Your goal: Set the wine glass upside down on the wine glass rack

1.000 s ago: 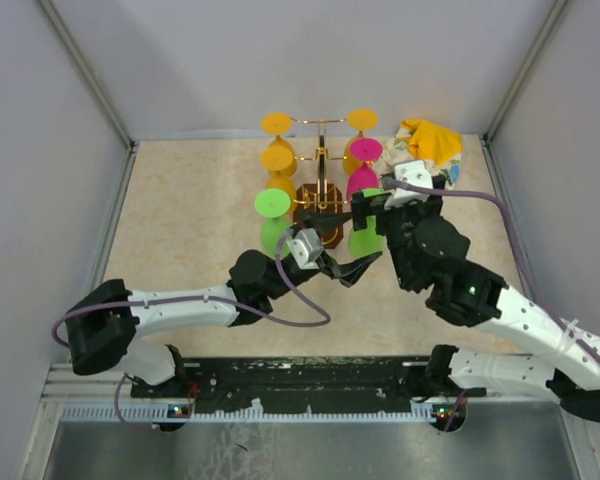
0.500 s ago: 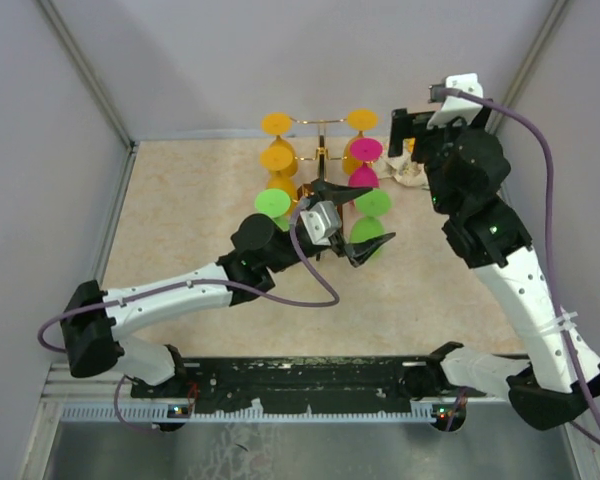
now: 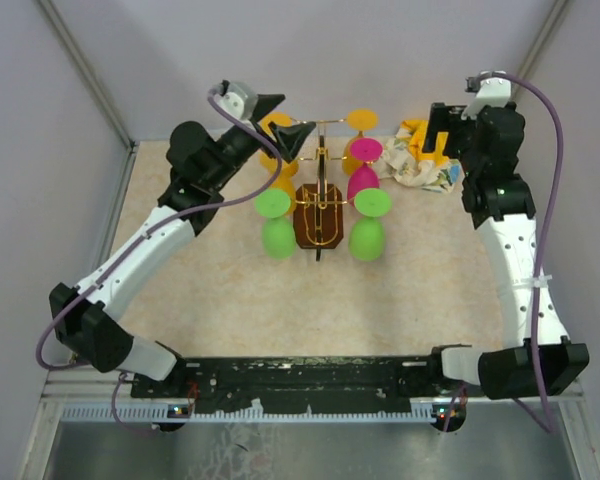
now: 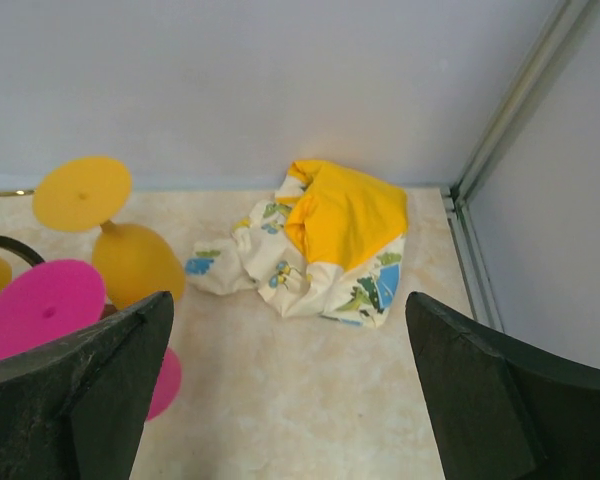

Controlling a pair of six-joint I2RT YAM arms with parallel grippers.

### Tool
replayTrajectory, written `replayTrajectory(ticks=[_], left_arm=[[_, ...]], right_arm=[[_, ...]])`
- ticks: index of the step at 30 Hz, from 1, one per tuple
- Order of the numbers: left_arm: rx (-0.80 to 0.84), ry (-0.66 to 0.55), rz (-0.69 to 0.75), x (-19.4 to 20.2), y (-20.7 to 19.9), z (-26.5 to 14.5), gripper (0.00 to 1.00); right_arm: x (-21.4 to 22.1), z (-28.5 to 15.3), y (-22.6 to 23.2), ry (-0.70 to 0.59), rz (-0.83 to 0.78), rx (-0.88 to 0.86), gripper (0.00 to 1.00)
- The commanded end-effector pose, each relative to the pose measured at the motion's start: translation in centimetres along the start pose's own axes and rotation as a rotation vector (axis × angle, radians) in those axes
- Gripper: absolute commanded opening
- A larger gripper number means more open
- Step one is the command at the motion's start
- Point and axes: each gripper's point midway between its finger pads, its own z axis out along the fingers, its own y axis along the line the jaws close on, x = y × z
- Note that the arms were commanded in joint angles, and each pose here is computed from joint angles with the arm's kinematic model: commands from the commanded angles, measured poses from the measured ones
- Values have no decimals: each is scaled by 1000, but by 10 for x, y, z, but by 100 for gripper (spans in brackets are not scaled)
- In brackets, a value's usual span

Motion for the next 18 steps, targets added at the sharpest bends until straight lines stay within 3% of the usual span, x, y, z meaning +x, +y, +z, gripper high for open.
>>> replayTrajectory(ticks=[1, 10, 18], left_arm=[[-34, 17, 0, -16, 25, -9, 93], [-417, 187, -159, 54, 140, -56, 99], [-608, 252, -147, 60, 170, -75, 100]], right_arm=[[3, -5, -9, -12, 48, -11, 99], [32, -20, -39, 16, 111, 58, 99], [42, -20, -44, 36, 105, 69, 99]])
